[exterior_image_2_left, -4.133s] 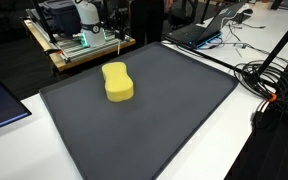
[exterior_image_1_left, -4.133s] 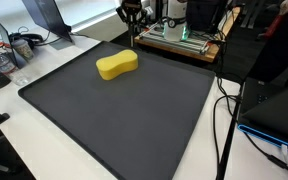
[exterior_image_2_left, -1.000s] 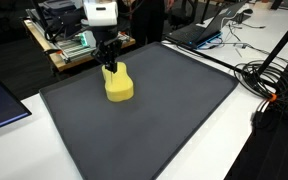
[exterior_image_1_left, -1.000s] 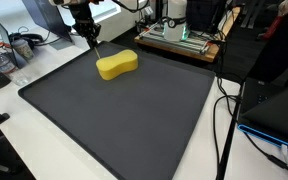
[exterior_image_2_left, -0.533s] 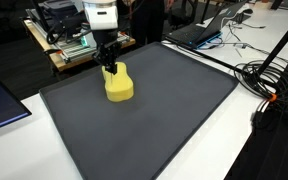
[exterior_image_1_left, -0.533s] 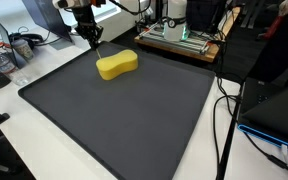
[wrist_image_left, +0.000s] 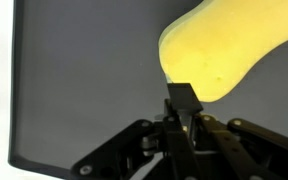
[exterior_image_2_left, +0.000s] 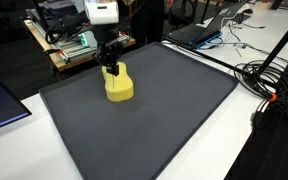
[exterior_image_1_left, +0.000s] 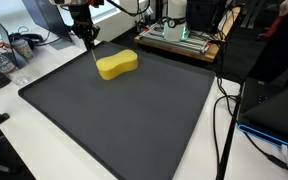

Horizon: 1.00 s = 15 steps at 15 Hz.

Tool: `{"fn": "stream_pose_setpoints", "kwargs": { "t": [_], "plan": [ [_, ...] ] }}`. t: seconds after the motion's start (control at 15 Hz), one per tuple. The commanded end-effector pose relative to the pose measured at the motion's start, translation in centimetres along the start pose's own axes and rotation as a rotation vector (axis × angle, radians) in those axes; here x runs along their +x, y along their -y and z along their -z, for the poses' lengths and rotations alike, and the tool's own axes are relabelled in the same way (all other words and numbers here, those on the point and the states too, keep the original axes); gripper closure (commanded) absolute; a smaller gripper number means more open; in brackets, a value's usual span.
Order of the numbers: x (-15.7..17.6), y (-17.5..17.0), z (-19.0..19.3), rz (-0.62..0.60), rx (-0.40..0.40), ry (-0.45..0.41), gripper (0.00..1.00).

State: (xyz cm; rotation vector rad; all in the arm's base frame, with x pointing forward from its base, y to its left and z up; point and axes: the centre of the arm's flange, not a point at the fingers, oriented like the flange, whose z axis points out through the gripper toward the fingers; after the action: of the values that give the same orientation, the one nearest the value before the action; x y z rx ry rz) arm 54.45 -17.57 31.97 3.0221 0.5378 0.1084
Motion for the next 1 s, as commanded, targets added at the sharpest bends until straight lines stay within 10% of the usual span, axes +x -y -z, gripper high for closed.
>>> {"fn": "stream_pose_setpoints", "kwargs": {
  "t": [0.0, 0.93],
  "plan": [
    [-0.8, 0.4, 0.1, 0.024, -0.007, -0.018, 0.97],
    [-0.6, 0.4, -1.7, 0.098, 0.045, 0.011, 0.97]
  ]
}}
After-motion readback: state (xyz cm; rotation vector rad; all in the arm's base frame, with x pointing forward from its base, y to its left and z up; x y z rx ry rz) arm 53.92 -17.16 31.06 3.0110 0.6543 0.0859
